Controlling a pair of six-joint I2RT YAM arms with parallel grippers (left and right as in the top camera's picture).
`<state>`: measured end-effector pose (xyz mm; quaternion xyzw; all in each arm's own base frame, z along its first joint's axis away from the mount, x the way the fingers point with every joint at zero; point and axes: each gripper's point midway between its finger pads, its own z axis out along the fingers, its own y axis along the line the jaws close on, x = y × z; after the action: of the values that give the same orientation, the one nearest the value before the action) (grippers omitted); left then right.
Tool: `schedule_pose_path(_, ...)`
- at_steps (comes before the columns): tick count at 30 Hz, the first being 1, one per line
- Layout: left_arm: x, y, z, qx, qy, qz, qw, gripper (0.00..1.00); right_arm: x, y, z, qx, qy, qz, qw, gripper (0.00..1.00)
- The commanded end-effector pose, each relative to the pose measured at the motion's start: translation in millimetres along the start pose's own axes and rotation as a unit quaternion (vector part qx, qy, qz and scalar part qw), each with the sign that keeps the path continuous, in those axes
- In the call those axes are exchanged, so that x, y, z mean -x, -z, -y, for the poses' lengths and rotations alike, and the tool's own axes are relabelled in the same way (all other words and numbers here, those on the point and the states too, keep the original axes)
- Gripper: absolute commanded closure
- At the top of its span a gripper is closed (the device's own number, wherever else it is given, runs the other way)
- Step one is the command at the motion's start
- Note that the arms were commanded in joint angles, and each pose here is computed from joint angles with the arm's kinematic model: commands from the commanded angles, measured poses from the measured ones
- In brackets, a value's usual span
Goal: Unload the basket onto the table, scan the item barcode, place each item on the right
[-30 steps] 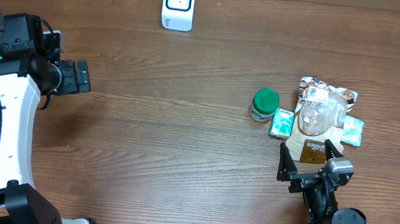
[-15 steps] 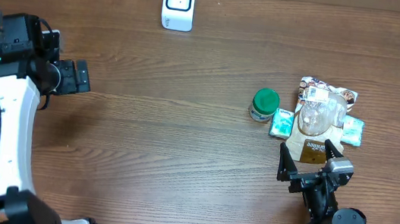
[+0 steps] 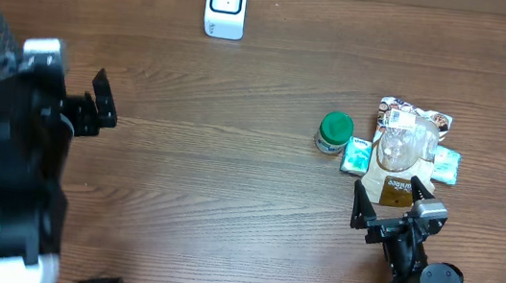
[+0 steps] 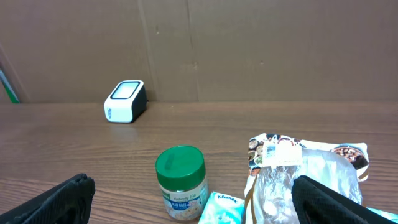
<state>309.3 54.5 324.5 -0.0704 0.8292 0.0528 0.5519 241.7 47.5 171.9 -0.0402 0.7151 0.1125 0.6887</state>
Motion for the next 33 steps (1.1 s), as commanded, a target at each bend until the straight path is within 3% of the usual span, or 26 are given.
schedule_pose_path(1, -22.9, 10.8, 10.9, -0.029, -0.009, 0.073, 0.997, 0.01, -0.8, 0.0, 3.2, -0.008, -0.002, 0.004, 1.0, 0.0)
schedule_pose_path(7, -59.6, 11.3, 17.6, -0.045, -0.015, 0.179, 0.983, 0.01, -0.8, 0.0, 3.2, -0.008, -0.002, 0.004, 1.0, 0.0)
schedule_pose_path(13, -109.6, 11.0, 16.8, -0.037, -0.038, 0.205, 0.977, 0.0, -0.8, 0.0, 3.2, -0.008, -0.002, 0.004, 1.0, 0.0)
schedule_pose_path(19, -134.5, 14.2, 16.3, -0.031, -0.05, 0.232, 0.971, 0.0, -0.9, 0.0, 3.2, -0.008, -0.002, 0.004, 1.0, 0.0)
schedule_pose_path(22, -145.3, 11.6, 16.4, -0.03, -0.056, 0.235, 0.97, 0.0, -0.8, 0.0, 3.2, -0.008, -0.002, 0.004, 1.0, 0.0)
schedule_pose_path(29, -182.7, -2.2, 12.1, -0.016, -0.056, 0.158, 0.986, 0.01, -0.8, 0.0, 3.2, -0.008, -0.002, 0.004, 1.0, 0.0)
schedule_pose_path(33, -181.5, -1.9, 11.9, -0.018, -0.044, 0.16, 0.986, 0.01, -0.8, 0.0, 3.2, -0.008, -0.002, 0.004, 1.0, 0.0)
